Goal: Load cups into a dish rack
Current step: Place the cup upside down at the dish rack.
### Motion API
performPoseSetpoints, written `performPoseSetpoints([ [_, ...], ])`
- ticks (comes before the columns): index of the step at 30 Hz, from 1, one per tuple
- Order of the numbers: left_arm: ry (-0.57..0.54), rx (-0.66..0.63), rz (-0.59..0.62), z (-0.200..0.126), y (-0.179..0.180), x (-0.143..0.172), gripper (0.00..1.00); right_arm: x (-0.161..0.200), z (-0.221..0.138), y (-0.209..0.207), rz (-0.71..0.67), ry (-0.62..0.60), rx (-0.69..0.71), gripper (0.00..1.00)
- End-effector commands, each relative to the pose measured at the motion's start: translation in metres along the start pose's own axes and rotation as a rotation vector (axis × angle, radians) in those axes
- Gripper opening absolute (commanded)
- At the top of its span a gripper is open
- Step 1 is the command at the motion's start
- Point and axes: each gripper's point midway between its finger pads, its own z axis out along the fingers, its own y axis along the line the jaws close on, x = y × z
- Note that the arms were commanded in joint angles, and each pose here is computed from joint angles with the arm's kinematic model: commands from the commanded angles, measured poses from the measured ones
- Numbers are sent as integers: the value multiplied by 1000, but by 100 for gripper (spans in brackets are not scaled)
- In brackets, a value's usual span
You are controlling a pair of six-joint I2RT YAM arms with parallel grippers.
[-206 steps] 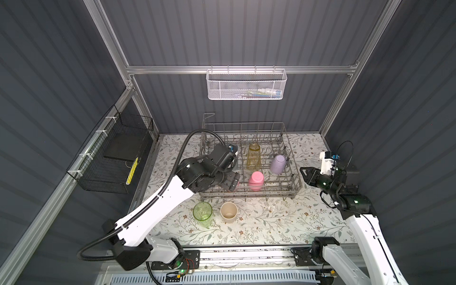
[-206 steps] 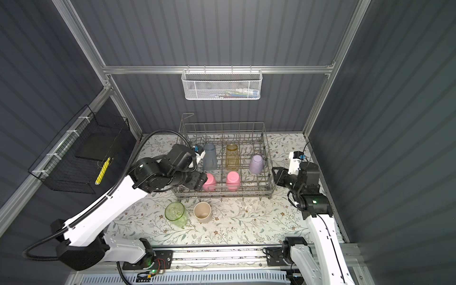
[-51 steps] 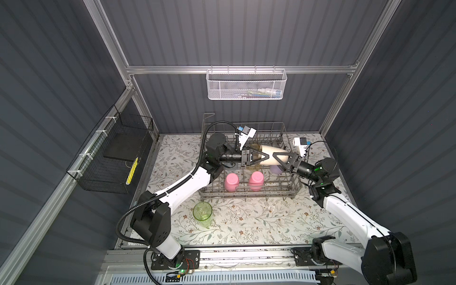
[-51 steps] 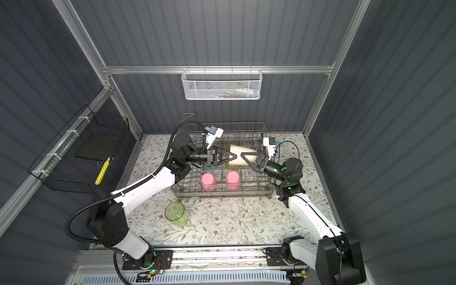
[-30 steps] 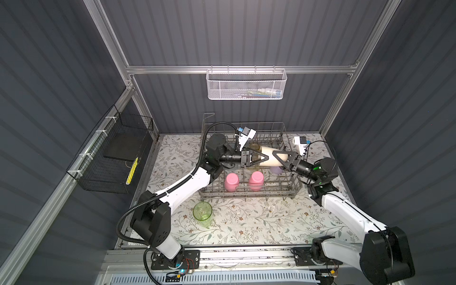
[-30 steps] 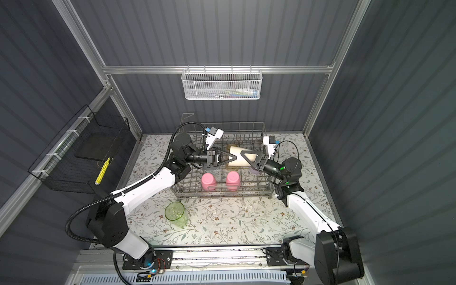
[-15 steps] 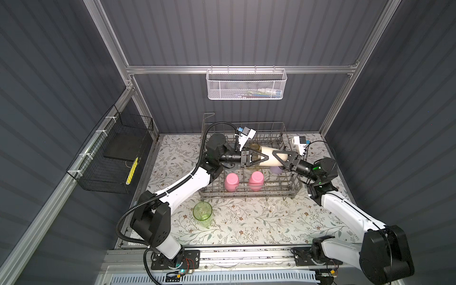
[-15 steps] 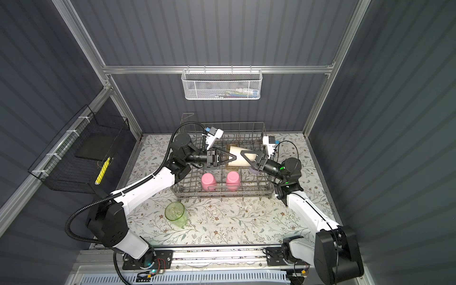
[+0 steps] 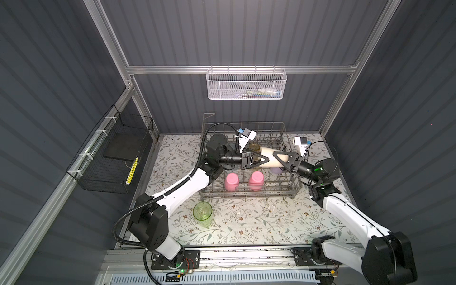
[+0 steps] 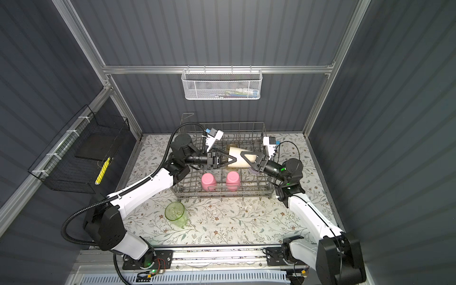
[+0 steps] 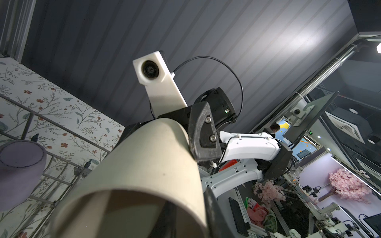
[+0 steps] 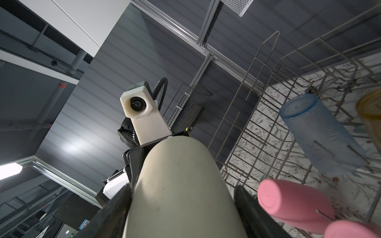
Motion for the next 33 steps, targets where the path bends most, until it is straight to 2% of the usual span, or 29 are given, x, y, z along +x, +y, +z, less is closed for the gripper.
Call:
performPoseSetpoints([
  [1, -11, -45, 44, -7, -4, 0, 28, -9, -7, 19, -81, -25, -18, 42],
  [6, -29, -76, 56, -14, -4, -5, 31, -16, -20, 15, -95, -50, 32, 41],
  [9, -31, -115, 82, -22, -6, -7, 32, -19, -30, 8, -115, -49, 108, 41],
  [11, -27, -145, 102, -27, -8, -8, 32, -18, -38, 1, -143, -37, 204, 41],
  [16, -15, -199, 140, -38, -16, -6, 32, -18, -68, -19, -253, 28, 581, 44],
  [23, 0, -219, 146, -43, -18, 2, 31, -7, -107, -67, -216, 211, 962, 45],
  [28, 10, -219, 139, -43, -14, 7, 30, 2, -111, -101, -240, 324, 1118, 45],
  [33, 15, -218, 137, -43, -13, 10, 30, 4, -103, -120, -256, 382, 1168, 45],
])
